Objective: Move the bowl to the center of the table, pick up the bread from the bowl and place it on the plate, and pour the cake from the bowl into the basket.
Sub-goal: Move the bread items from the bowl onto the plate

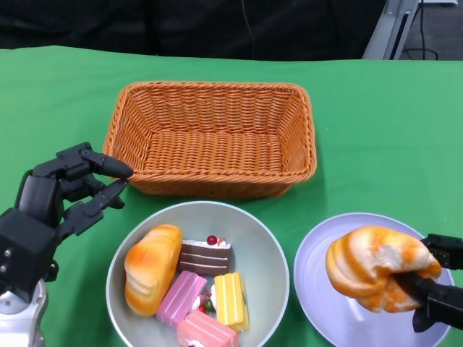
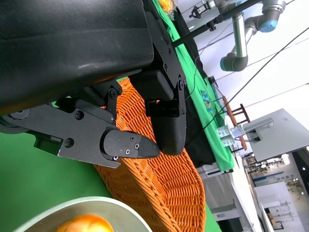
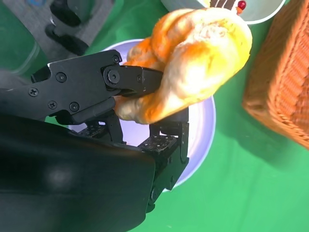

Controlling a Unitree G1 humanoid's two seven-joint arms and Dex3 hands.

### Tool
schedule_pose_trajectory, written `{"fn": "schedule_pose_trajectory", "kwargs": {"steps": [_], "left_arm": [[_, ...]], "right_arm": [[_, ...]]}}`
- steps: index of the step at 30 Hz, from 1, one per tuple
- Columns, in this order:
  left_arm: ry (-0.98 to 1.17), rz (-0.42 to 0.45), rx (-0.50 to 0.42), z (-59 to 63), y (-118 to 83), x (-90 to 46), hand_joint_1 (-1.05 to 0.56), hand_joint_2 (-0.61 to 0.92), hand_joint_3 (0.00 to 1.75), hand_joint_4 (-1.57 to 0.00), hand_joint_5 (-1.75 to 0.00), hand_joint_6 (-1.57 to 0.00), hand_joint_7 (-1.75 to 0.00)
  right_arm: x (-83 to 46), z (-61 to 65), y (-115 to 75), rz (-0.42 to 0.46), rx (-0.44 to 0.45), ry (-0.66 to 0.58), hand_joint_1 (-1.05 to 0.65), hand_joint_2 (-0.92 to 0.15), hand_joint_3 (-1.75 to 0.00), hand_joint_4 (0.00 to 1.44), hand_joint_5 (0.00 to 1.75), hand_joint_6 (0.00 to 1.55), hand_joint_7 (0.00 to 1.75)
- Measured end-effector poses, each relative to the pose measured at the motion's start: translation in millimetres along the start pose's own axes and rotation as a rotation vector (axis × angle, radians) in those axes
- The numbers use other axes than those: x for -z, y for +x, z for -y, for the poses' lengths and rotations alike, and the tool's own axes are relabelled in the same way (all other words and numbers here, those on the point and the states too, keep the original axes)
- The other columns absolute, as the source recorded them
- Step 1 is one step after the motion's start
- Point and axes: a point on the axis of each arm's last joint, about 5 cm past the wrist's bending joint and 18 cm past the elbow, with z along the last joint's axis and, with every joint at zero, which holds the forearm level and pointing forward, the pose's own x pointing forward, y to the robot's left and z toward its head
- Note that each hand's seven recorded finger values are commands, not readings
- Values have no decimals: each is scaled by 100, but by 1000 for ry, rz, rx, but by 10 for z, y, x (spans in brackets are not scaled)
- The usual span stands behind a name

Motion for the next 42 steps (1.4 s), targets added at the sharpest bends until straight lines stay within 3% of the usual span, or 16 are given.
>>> {"fn": "schedule_pose_trajectory", "kwargs": {"steps": [12, 18, 21, 23, 24, 26, 27, 29, 34, 37, 42], "left_arm": [[1, 6, 4, 18, 8, -10, -22, 92, 23, -84, -126, -84, -93], [-6, 11, 5, 36, 12, -16, -22, 92, 22, -84, -125, -85, -92], [-11, 15, 6, 54, 14, -19, -22, 92, 21, -83, -125, -85, -91], [-10, 17, 7, 56, 11, -22, -22, 92, 21, -83, -125, -85, -91], [-10, 18, 7, 55, 8, -22, -22, 92, 21, -82, -125, -84, -91], [-10, 17, 7, 56, 6, -22, -22, 92, 21, -82, -125, -84, -91], [-10, 18, 7, 55, 5, -22, -21, 92, 22, -82, -125, -84, -90], [-10, 18, 7, 55, 5, -22, -20, 92, 23, -82, -124, -85, -90], [-11, 17, 7, 54, 5, -21, -19, 92, 24, -83, -124, -86, -88], [-11, 16, 7, 54, 4, -19, -20, 92, 24, -83, -123, -86, -87], [-12, 7, 7, 55, -5, -5, -20, 92, 23, -84, -123, -87, -86]], "right_arm": [[-115, 52, 24, -153, -73, -74, -8, -90, -33, 54, 175, 40, 150], [-71, 36, 76, -202, -110, -62, -7, -89, -31, 57, 175, 40, 159], [-73, 28, 87, -203, -116, -103, -20, -92, -41, 56, 163, 51, 114], [-86, 37, 85, -195, -115, -159, -23, -92, -43, 56, 159, 55, 104], [-94, 36, 87, -185, -111, -201, -31, -92, -44, 59, 140, 54, 84], [-113, 42, 86, -158, -98, -288, -36, -92, -45, 62, 128, 56, 70], [-120, 45, 85, -143, -88, -323, -37, -92, -44, 66, 107, 58, 49], [-126, 38, 87, -121, -55, -368, -39, -92, -42, 72, 83, 64, 24], [-123, 11, 93, -103, 12, -410, -40, -92, -39, 78, 35, 66, 3], [-125, -9, 81, -88, 21, -427, -40, -92, -35, 72, 23, 59, 0], [-131, -48, 42, -46, 47, -456, -40, -92, -31, 69, 18, 52, 0]]}}
